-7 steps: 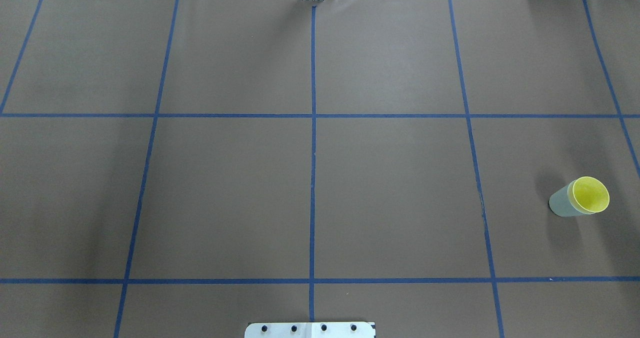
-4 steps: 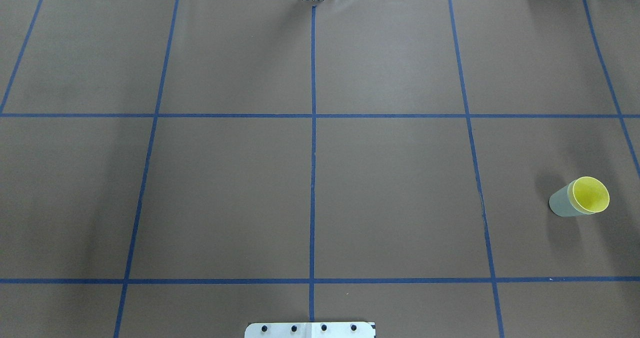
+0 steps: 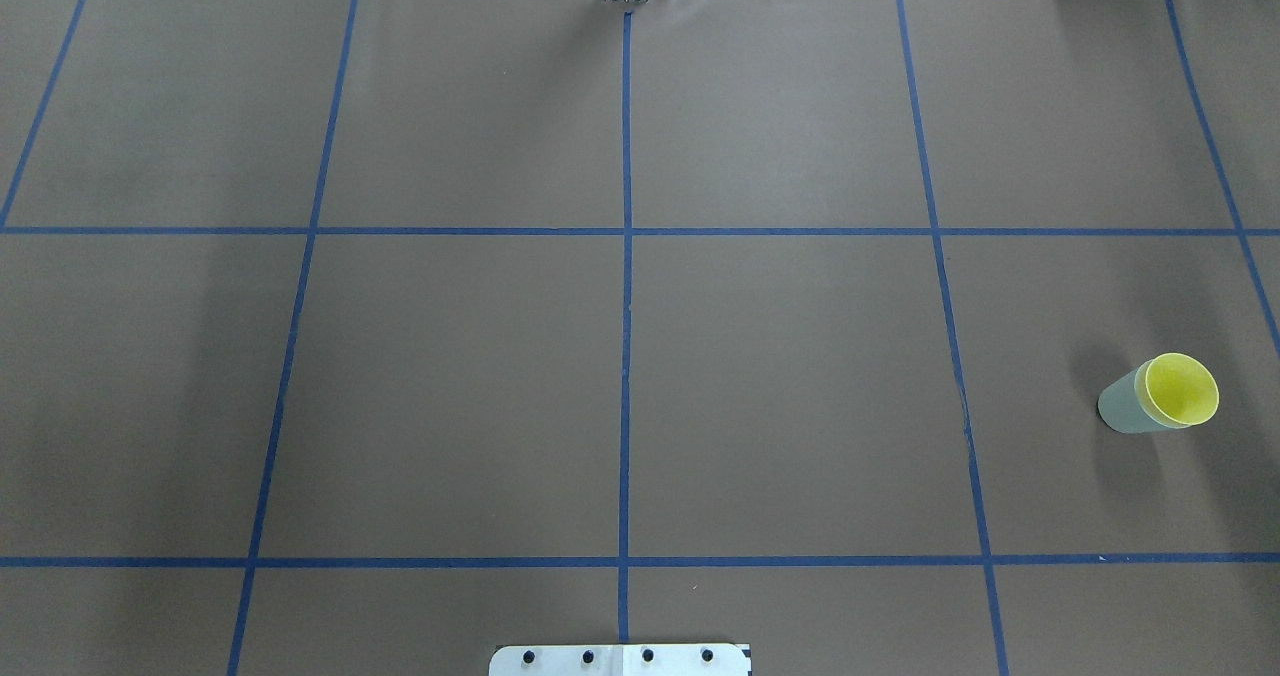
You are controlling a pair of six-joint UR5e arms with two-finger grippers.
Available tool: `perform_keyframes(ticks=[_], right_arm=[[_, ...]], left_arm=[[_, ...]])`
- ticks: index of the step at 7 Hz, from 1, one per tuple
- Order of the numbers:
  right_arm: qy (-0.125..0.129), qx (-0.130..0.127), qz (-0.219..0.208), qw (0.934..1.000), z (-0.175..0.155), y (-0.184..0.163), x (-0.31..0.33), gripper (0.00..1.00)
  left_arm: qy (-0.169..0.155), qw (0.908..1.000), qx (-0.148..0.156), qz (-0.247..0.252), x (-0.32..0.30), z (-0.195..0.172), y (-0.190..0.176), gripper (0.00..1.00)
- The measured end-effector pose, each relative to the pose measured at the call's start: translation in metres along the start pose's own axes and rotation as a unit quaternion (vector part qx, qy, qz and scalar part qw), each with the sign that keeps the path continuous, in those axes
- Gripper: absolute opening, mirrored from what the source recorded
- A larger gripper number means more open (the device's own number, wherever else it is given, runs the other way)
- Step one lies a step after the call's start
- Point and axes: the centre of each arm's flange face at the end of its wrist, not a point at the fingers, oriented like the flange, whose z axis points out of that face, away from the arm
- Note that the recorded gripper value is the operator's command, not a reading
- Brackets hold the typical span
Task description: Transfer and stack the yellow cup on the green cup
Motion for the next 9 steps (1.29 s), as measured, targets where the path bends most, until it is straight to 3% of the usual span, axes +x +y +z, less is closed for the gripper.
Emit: perform_keyframes(ticks=[9], right_arm=[[-0.001, -0.007, 0.005, 1.0000, 0.0074, 0.0032, 0.0047, 1.00]], left_arm=[[0.000, 1.0000, -0.003, -0.004, -0.0042, 0.0053, 0.0118, 1.00]])
